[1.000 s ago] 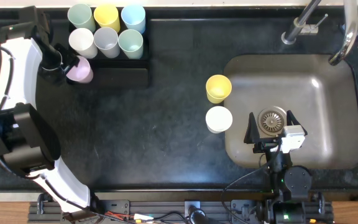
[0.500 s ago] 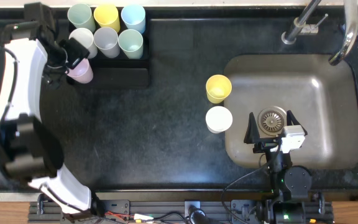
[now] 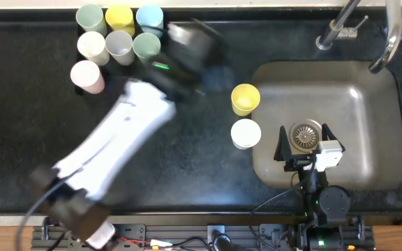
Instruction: Store Cups
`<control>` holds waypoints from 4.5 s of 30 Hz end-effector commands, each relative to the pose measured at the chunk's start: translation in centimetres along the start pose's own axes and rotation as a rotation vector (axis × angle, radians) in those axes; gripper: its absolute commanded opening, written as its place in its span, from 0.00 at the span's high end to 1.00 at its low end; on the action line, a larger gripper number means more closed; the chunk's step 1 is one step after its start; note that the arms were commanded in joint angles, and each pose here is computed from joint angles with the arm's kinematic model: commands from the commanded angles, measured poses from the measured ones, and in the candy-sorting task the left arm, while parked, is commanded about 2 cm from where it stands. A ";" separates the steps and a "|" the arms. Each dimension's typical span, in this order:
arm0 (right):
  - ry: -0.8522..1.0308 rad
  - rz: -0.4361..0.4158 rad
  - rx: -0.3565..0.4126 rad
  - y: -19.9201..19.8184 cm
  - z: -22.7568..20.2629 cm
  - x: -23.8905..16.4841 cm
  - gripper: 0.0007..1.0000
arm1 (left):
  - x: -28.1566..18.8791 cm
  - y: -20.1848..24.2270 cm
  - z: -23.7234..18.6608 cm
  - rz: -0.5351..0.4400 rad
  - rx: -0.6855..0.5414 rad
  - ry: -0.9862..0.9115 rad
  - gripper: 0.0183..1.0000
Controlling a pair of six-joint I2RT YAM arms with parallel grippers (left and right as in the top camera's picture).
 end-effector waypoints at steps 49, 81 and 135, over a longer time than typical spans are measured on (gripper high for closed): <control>-0.001 0.008 -0.004 0.2 -0.3 0.0 0.00 | 9.1 1.0 -1.7 0.110 -0.186 0.125 0.98; -0.001 0.008 -0.004 0.2 -0.3 0.0 0.00 | -3.9 27.2 9.6 0.408 -0.820 0.022 0.98; -0.001 0.008 -0.004 0.2 -0.3 0.0 0.00 | 4.6 29.1 9.0 0.477 -0.803 0.023 0.00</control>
Point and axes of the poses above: each gripper's point midway between its finger pads, its own x axis out along the fingers, its own y axis along the line the jaws close on, z = x × y, the point moved 3 cm from there along -x, back along the fingers, and after that the axes turned 6 degrees about -x, right-handed, at the moved point
